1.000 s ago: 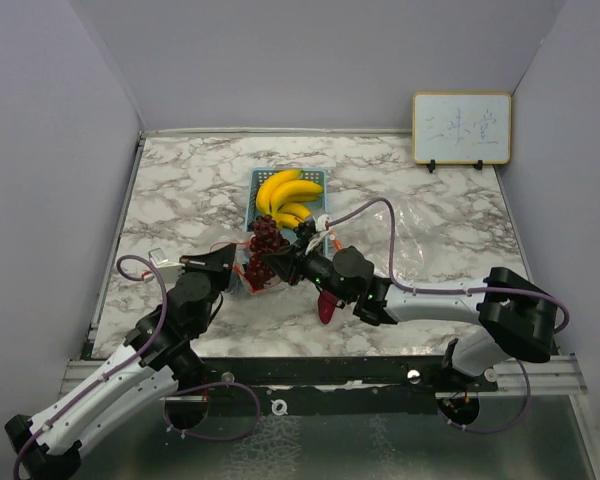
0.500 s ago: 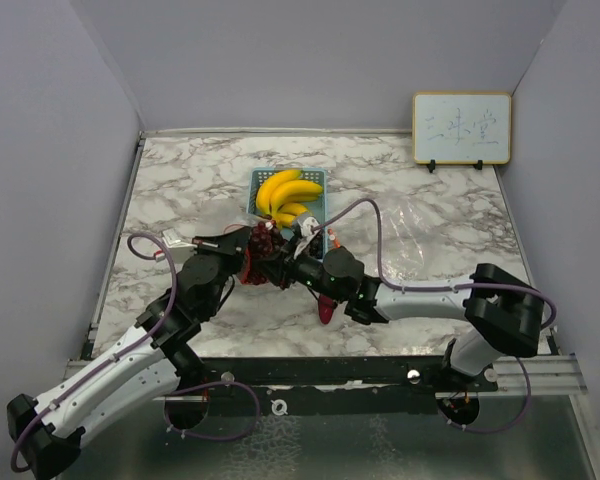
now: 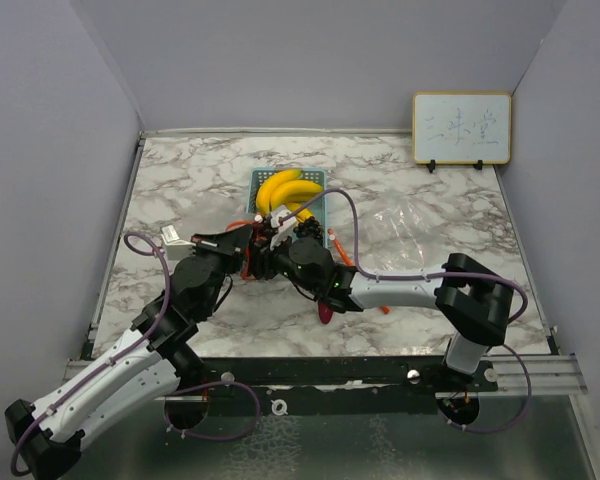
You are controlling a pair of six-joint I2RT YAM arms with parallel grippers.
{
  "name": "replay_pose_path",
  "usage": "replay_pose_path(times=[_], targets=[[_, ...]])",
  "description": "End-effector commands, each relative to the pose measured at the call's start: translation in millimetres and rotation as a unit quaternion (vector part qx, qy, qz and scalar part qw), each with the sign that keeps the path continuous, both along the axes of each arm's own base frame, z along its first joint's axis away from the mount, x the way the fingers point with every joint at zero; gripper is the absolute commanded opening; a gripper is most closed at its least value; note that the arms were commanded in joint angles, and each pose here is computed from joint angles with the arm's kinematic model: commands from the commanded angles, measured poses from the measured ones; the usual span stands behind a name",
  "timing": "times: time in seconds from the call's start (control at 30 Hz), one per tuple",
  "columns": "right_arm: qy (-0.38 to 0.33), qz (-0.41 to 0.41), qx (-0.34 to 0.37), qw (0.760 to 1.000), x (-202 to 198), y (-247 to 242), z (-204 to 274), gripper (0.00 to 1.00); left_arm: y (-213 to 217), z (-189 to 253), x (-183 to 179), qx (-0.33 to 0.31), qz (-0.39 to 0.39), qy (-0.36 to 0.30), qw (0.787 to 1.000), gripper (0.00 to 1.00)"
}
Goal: Place the food in the zip-top bag and seal the zipper
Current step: Place the fake fruit in the zipper food storage bag.
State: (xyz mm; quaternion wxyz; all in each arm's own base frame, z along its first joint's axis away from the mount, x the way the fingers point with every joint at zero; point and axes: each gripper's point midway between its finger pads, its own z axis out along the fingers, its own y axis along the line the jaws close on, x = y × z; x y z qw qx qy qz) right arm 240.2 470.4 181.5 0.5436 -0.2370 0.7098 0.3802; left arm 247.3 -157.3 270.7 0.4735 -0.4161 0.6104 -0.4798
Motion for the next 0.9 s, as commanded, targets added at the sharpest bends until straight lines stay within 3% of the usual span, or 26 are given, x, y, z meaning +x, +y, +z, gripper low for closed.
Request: replay_pose_path(times=[0.0, 0.13, 0.2, 0.37, 0.67, 0.87], targets=[[-0.02, -0.058, 0.004, 0.998, 19, -7, 21, 0.51, -11, 16, -11, -0.033, -0.042, -0.016, 0.998, 0.0], [-0.037, -0.044, 0.023, 0.998, 12, -17, 43, 0.74, 2, -12, -16, -0.022, -0.024, 0.011, 0.999, 0.0], [-0.035, -0.03, 0.016, 0.999, 5, -20, 45, 0.79, 12, -27, -18, -0.02, -0.005, 0.024, 0.999, 0.0], [-0.013, -0.006, 0.003, 1.0, -15, -43, 39, 0.8, 37, -39, -21, -0.011, 0.041, 0.026, 0.999, 0.0], [0.083, -0.023, -0.041, 0.995, -35, -94, -14, 0.76, 44, -12, -24, -0.009, 0.048, 0.004, 0.999, 0.0], [0.139, 0.027, -0.024, 0.99, -45, -82, -35, 0.73, 43, -3, -22, -0.009, 0.047, -0.004, 0.999, 0.0]])
